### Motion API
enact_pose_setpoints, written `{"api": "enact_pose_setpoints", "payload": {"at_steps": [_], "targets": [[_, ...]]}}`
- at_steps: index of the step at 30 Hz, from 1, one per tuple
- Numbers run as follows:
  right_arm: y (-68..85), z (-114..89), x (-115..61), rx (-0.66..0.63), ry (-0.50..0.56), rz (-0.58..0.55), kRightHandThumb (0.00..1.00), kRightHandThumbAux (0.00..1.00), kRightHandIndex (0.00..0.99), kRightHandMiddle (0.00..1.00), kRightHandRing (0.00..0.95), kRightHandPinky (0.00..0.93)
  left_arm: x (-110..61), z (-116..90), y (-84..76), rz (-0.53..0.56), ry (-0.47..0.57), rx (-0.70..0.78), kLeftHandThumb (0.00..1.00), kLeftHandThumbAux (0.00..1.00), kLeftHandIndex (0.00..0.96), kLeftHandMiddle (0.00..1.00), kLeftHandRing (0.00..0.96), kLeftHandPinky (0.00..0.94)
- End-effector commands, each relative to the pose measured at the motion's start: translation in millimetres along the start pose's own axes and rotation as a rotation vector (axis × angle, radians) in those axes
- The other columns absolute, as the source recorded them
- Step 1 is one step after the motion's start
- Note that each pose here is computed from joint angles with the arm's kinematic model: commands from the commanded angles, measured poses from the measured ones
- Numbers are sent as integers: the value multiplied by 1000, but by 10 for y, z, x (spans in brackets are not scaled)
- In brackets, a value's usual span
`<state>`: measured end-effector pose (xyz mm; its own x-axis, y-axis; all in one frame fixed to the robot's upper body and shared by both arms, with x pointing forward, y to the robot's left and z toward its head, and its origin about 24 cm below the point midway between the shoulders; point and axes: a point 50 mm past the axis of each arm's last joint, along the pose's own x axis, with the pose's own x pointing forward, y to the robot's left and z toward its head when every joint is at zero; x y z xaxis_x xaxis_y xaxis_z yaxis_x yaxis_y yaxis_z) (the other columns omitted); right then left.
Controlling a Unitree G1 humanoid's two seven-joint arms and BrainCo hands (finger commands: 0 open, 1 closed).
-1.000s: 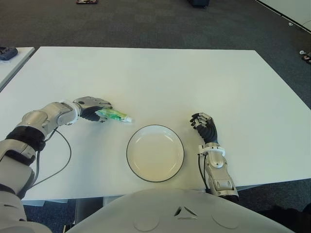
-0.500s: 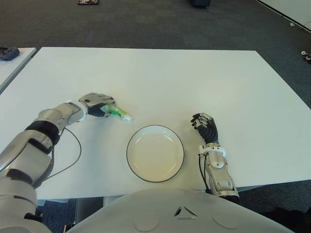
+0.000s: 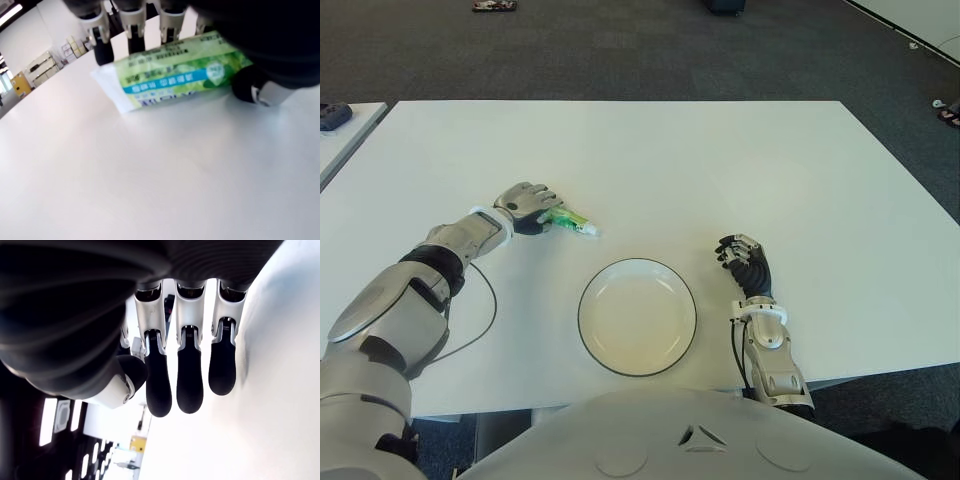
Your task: Put the toothpaste on the table into the plate.
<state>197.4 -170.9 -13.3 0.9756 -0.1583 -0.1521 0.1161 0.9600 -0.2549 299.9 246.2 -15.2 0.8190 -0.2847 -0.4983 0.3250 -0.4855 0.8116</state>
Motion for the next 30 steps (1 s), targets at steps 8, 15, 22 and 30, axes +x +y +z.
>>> {"api": "enact_pose_setpoints", "payload": {"at_steps": [8, 15, 22, 30], "targets": [[8, -11, 8, 4, 21, -2, 708, 730, 428, 534, 533, 543, -144, 452, -618, -222, -128, 32, 440, 347, 24, 79, 81, 149], [8, -10, 8, 0, 17, -2, 708, 731, 428, 544, 542, 548, -148, 469, -636, -229, -137, 27, 463, 372, 54, 101, 98, 167], [5, -11, 11, -7, 14, -1, 707, 731, 428, 545, 542, 547, -147, 461, -642, -248, -129, 8, 510, 407, 70, 119, 113, 184], [2, -9, 9, -2, 11, -2, 708, 730, 429, 542, 541, 545, -158, 440, -626, -224, -113, -57, 613, 451, 195, 188, 181, 259]]}}
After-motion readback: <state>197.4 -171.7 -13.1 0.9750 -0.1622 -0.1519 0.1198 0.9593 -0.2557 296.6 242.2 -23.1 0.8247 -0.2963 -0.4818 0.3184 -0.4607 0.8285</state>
